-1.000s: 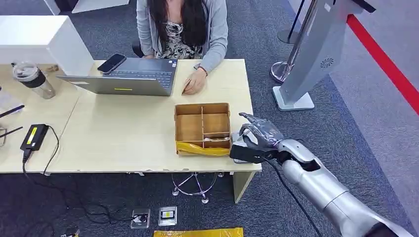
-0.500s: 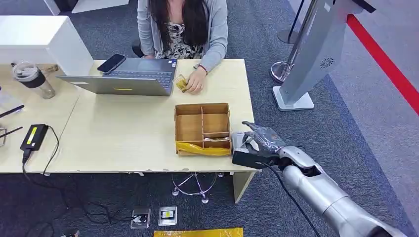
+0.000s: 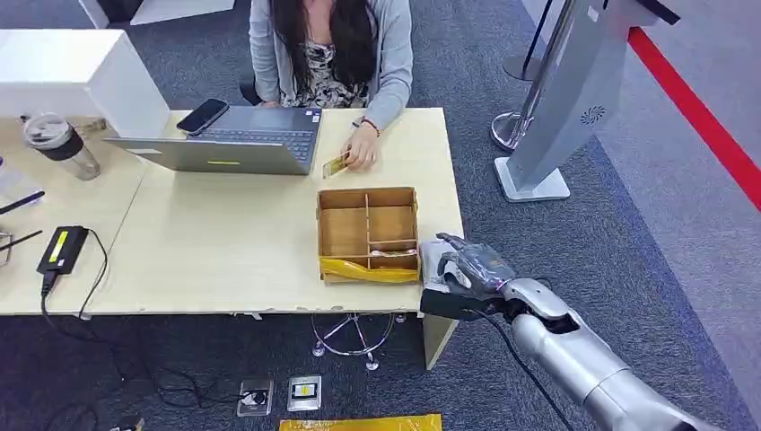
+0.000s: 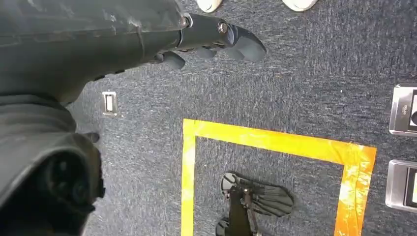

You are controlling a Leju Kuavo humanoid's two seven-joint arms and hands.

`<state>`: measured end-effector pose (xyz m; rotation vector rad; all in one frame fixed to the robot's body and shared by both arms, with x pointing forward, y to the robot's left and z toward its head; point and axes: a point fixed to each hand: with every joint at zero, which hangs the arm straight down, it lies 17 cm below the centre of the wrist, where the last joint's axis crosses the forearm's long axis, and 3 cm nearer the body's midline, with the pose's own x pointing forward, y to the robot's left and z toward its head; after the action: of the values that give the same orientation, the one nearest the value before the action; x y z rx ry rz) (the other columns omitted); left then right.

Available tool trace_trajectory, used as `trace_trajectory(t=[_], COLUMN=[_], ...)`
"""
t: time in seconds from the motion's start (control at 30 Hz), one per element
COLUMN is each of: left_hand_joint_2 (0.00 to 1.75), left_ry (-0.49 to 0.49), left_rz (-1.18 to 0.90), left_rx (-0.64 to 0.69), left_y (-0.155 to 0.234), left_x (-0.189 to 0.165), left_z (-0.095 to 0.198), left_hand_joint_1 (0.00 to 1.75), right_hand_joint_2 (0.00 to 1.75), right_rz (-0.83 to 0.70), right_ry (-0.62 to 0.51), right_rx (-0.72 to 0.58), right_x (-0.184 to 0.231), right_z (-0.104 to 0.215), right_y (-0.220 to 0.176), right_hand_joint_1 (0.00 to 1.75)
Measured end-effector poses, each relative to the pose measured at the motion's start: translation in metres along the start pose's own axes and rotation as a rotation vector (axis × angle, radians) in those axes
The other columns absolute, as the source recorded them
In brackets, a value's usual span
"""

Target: Pass the card to the sensor for recognition and then transmit it.

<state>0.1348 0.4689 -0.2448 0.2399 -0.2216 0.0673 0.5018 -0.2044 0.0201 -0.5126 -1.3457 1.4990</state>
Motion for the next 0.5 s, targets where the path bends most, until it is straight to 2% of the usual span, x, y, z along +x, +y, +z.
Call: trace_trajectory(t=[0.2,0.4,0.5], left_hand_joint_2=[0.00,0.00,0.00], left_ry=[0.000,-0.005,-0.008], left_rz=[-0.007,-0.008,-0.012], left_rx=[0.000,-0.002,-0.004], left_y=[0.000,-0.001,-0.001], left_x=[0.000,0.003,0.005], left_z=[0.000,0.000,0.000], left_hand_joint_1=[0.00,0.00,0.00], right_hand_joint_2=[1.75,1.75,1.75], right_rz=[0.012,0.049,0.077], right_ry=[0.011,0.009,0.005], right_rx=[-0.029,-0.115,-0.192], right_x=[-0.005,-0.009,-0.010], right_z=[-0.002,-0.013,-0.017], right_y=[-0.015,-0.080,-0.134], right_hand_joint_1=[1.75,1.75,1.75])
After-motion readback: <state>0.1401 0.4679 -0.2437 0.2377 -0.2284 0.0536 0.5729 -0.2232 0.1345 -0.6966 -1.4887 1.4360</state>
